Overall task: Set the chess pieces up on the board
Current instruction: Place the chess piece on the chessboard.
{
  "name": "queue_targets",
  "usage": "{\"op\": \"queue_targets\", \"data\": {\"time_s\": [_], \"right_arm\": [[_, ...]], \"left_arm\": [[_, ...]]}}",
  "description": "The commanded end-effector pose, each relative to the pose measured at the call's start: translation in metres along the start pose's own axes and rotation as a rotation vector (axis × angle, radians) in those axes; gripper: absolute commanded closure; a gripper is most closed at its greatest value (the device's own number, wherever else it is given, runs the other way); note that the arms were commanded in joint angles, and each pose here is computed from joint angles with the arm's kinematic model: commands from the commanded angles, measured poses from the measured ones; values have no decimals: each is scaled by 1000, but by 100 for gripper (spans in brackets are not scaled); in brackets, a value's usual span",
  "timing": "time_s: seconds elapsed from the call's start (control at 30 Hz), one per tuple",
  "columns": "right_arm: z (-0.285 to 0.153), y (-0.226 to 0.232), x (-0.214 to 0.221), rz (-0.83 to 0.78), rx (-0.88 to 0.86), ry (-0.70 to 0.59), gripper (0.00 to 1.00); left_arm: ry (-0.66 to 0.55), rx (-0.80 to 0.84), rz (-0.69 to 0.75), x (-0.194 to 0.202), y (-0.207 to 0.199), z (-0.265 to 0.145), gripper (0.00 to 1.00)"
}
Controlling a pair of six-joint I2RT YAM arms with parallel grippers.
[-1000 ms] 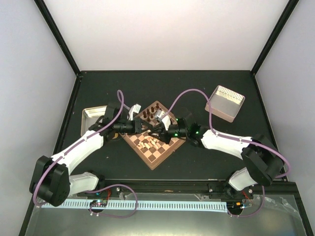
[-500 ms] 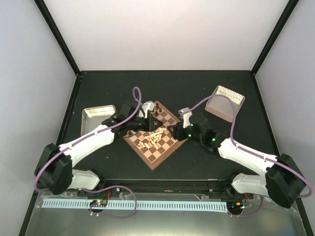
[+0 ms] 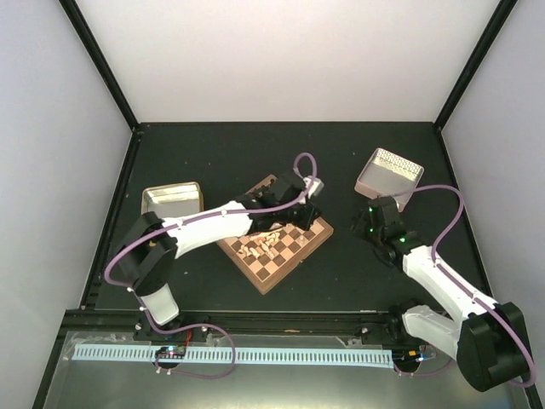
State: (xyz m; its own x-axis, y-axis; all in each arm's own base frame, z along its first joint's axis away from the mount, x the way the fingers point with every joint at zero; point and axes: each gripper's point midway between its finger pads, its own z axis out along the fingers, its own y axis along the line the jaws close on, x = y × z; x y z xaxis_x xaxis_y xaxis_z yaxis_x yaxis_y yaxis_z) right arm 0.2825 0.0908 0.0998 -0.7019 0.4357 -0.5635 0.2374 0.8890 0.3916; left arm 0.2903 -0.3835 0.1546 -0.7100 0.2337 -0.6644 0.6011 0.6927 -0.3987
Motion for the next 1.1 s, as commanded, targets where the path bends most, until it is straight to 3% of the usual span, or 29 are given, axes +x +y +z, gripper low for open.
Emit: {"op": "queue_targets", "data": {"time_s": [0.0, 0.43, 1.07], "right_arm": [[0, -16, 0, 58, 33, 14, 42], [12, -33, 6, 107, 42, 32, 42], [19, -30, 12, 101, 19, 66, 42]], "left_arm": [[4, -124, 163, -2, -5, 21, 98], [42, -176, 217, 23, 4, 68, 97], [42, -242, 278, 21, 20, 93, 93]]}}
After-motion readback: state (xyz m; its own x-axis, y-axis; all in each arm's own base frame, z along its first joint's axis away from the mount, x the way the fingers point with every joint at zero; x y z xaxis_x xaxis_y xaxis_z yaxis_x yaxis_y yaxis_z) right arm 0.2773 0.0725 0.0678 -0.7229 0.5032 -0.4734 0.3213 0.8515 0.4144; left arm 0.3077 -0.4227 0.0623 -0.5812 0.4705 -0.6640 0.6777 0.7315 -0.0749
